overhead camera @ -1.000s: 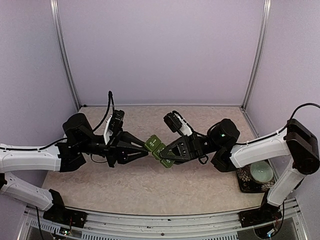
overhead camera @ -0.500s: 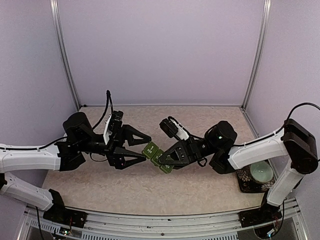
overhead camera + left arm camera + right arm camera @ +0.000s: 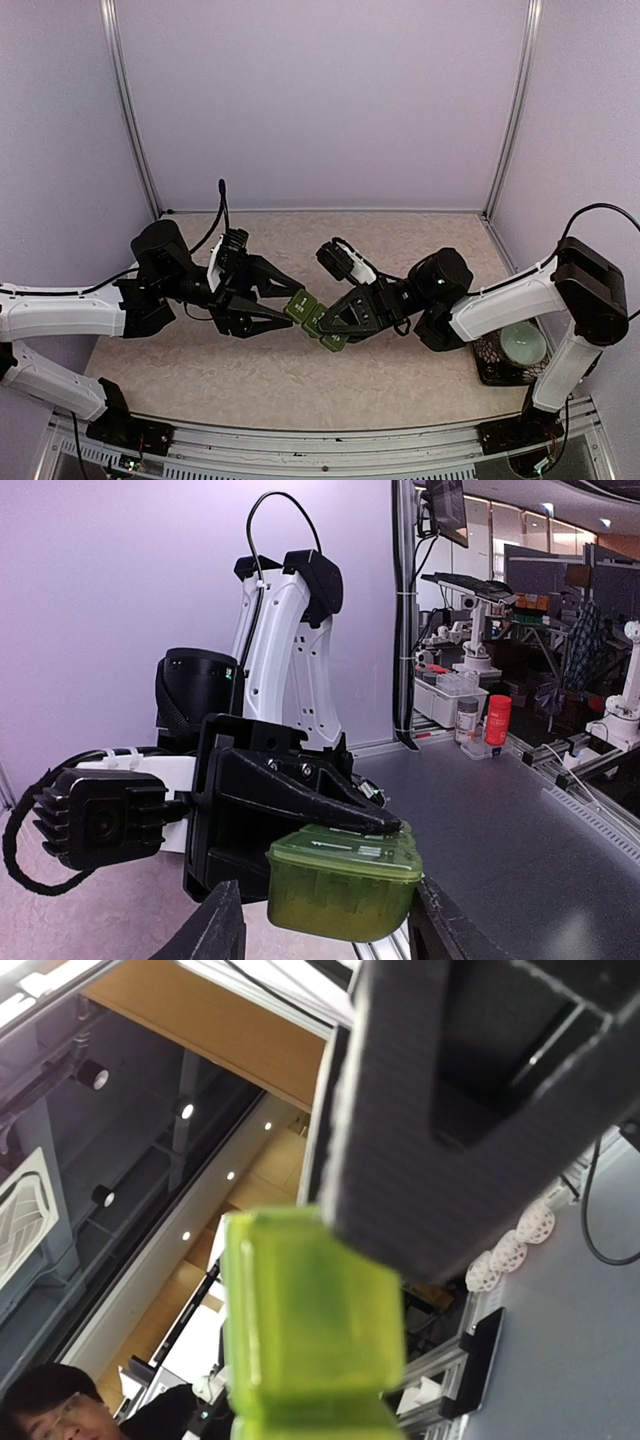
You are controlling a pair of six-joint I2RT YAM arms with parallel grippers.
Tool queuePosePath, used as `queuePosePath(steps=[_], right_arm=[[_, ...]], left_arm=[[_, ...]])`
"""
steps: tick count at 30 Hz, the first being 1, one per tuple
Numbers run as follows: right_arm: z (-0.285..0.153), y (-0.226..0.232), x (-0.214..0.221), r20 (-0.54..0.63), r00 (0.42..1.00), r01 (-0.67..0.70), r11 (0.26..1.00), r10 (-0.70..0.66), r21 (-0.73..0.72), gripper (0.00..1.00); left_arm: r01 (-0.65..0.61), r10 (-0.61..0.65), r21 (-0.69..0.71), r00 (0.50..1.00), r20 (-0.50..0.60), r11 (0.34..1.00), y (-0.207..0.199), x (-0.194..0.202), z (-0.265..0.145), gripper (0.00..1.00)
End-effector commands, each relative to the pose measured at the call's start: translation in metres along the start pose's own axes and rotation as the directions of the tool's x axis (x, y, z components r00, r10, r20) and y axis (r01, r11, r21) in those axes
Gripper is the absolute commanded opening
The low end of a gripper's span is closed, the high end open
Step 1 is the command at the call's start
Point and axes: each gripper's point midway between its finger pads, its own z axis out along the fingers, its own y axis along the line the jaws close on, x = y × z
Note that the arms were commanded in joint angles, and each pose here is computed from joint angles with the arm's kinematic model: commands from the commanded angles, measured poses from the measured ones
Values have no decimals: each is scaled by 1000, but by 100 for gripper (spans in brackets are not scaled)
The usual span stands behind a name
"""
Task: Sort the pills into containers
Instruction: Open the lid of the pill container.
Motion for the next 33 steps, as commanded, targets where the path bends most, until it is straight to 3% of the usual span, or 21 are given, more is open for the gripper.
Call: queuePosePath(steps=[1,3,11,17,18,24,27,33], right_arm=[[4,-3,5,-21,999,-32,999,31,-14,0],[4,-4,5,-21,999,-36,999,36,-12,0],[4,-6,3,-12,999,-47,999,47,-12,0],[4,-9,4,-17,999,-51,999,51,2,0],[4,-10,4,-19,998,-52,999,52,5,0],[5,-8,4,-21,999,-44,999,44,5,0],[5,-11,4,-29,998,-48,999,49,20,0],[6,-15,5,-45,998,-42,998,45,49,0]], left_arm=[[-98,96,33,994,45,995,-5,-26,5,53],[-100,98,34,994,44,994,-5,-26,5,53],[-92,92,11,995,41,996,-3,-26,9,34],[-56,58,-35,997,49,998,4,-27,10,27],[-47,50,-47,997,52,998,6,-28,9,29],[-32,38,-79,997,73,996,1,-27,4,79],[-20,28,-111,997,70,994,3,-27,0,87],[16,-9,-187,999,38,982,16,-23,-3,87]])
